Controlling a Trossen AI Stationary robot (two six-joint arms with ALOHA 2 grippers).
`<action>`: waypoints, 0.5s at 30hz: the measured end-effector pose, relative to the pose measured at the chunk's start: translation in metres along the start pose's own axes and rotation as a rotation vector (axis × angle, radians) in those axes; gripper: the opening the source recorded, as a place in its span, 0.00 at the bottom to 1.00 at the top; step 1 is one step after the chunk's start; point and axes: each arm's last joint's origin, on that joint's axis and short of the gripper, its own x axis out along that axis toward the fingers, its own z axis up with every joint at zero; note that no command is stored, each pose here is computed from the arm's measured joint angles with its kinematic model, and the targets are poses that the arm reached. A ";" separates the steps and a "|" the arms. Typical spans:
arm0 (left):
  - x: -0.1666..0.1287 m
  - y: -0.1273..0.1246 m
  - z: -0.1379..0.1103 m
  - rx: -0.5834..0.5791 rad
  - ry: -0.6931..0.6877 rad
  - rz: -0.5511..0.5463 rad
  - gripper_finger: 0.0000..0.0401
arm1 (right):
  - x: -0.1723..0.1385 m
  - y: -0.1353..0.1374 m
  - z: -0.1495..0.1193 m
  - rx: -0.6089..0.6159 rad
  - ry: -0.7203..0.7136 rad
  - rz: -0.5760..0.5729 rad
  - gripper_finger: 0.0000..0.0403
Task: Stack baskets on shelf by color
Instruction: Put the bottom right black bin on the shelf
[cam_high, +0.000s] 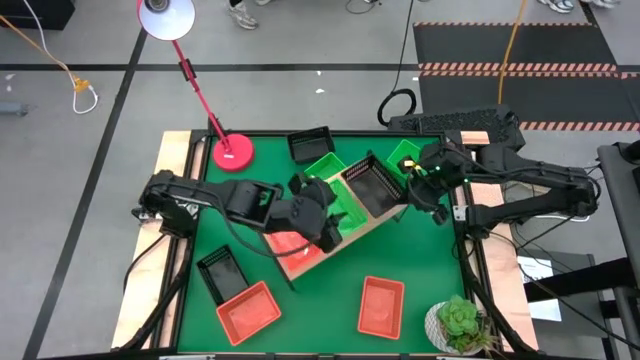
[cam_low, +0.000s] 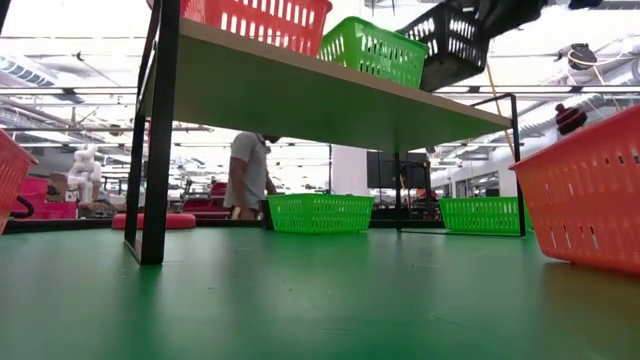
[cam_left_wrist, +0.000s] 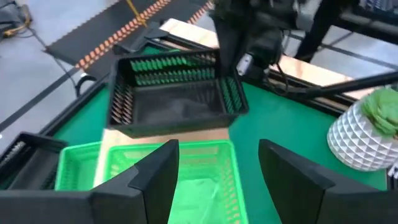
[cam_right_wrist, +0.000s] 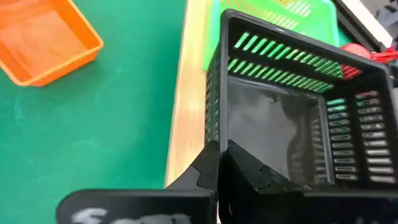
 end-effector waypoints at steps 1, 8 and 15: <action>-0.004 0.003 0.001 -0.014 -0.003 0.006 0.56 | 0.002 0.000 -0.002 0.004 -0.003 0.009 0.02; -0.017 0.010 0.000 -0.030 0.023 0.034 0.56 | 0.011 0.000 -0.012 0.011 0.023 0.020 0.02; -0.016 0.012 -0.003 -0.008 0.052 0.054 0.56 | 0.024 0.005 -0.021 0.004 0.048 0.052 0.02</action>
